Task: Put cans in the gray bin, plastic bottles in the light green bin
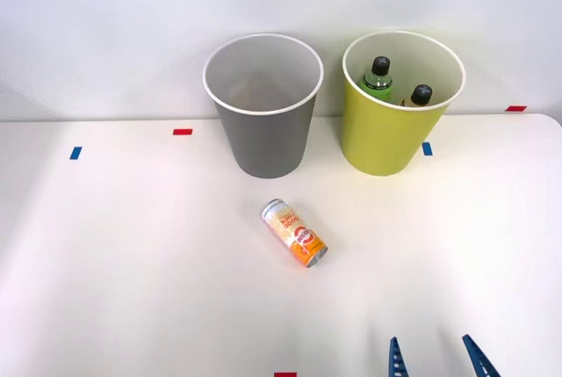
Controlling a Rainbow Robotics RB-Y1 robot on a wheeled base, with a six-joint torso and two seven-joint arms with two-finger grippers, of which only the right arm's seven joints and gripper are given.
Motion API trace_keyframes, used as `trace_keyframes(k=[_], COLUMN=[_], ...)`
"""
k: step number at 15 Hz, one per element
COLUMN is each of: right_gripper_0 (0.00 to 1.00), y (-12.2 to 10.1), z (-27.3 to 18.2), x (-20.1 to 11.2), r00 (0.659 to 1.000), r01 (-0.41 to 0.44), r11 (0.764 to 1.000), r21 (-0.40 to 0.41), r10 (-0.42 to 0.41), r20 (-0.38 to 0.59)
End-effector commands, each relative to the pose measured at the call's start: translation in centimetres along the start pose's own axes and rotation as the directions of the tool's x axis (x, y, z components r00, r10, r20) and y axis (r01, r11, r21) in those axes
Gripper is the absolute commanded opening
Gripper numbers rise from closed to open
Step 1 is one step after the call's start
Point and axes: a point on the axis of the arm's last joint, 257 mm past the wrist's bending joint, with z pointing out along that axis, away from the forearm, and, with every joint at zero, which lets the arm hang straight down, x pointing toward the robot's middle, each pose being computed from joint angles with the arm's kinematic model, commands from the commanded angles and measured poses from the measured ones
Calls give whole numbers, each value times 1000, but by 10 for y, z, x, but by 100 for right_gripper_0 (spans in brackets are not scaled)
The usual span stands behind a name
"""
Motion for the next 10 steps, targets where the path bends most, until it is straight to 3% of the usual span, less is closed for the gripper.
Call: trace_keyframes(k=[1,10], right_gripper_0=[100,100], y=[0,0], z=[0,0], x=[0,0], r00=[1000,1000], r01=[0,0], r11=[1000,1000], r21=[0,0], r10=[0,0], r20=[0,0])
